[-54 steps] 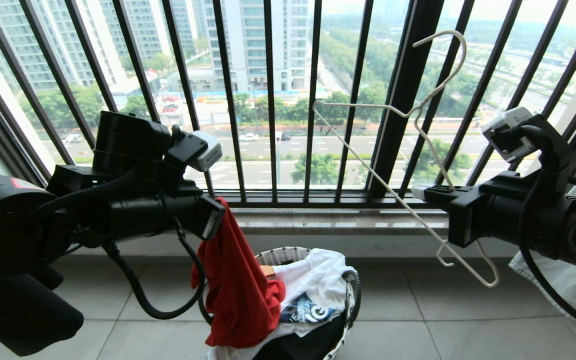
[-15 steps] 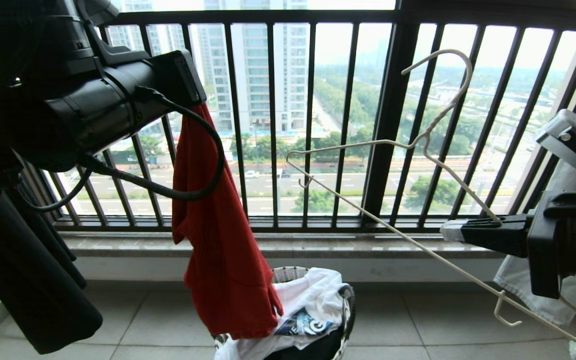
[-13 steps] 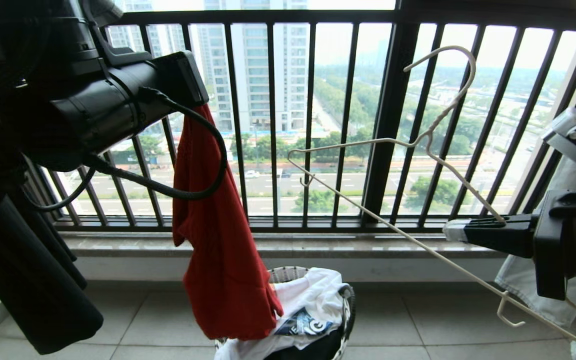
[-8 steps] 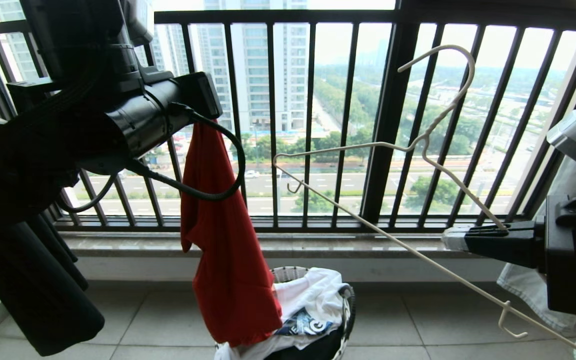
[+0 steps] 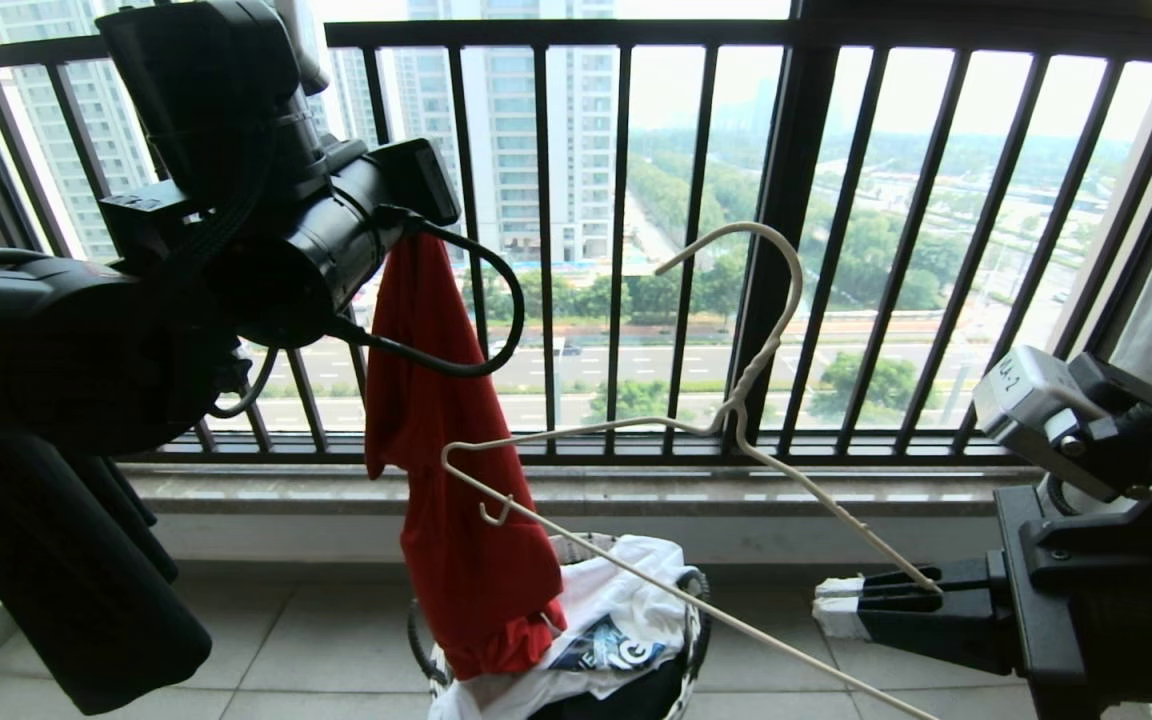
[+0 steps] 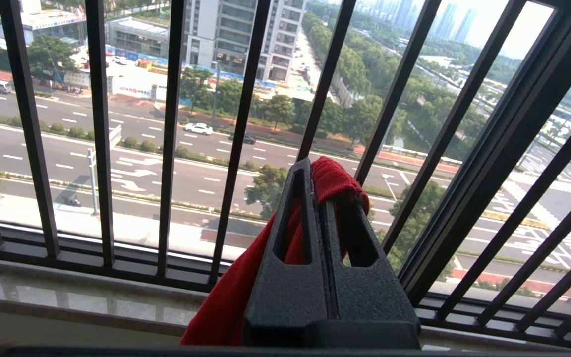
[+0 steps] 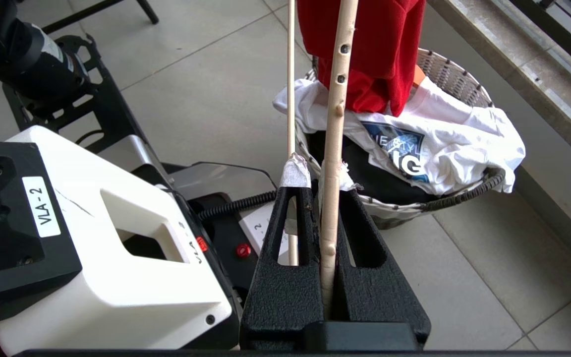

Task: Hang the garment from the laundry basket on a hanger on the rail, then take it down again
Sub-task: Hang the clothes on the clothes rack

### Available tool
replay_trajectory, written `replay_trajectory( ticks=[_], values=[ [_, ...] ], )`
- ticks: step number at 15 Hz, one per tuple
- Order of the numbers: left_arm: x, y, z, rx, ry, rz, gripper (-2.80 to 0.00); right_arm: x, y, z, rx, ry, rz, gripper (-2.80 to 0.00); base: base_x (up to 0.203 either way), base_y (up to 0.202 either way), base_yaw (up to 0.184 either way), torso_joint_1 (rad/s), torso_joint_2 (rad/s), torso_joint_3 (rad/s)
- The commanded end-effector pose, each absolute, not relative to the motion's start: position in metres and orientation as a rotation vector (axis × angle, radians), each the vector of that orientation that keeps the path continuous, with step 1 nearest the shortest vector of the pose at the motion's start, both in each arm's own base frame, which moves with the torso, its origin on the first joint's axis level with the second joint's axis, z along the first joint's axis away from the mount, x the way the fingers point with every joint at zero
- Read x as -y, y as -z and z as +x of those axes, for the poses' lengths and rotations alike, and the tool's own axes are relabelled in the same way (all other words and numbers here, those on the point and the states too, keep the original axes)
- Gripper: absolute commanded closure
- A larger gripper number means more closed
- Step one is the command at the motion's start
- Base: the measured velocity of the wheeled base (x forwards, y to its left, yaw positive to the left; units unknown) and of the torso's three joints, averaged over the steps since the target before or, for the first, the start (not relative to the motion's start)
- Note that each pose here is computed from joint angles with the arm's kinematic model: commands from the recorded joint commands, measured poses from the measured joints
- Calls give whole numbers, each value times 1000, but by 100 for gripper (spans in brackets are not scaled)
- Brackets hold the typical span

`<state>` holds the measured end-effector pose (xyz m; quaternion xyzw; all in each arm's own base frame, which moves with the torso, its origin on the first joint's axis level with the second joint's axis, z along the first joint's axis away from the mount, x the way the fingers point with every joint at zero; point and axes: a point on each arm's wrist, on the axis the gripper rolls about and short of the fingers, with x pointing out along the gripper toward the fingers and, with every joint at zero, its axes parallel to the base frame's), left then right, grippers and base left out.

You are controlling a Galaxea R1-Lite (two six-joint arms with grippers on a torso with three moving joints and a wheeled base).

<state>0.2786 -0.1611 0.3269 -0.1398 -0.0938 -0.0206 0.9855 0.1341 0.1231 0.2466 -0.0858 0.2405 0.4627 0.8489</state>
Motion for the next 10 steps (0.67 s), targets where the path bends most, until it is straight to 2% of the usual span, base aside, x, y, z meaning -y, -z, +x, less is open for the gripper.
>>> replay_trajectory(
  ticks=[1, 5, 10],
  values=[
    [158, -335, 270, 211, 48, -300, 0, -141, -230, 143, -587, -1009, -205, 0, 0, 0, 0, 0, 0, 0],
    [158, -337, 269, 215, 51, -307, 0, -156, -225, 137, -616, -1076, -216, 0, 0, 0, 0, 0, 0, 0],
    [156, -343, 261, 231, 60, -320, 0, -185, -213, 154, -604, -1065, -83, 0, 0, 0, 0, 0, 0, 0]
  ],
)
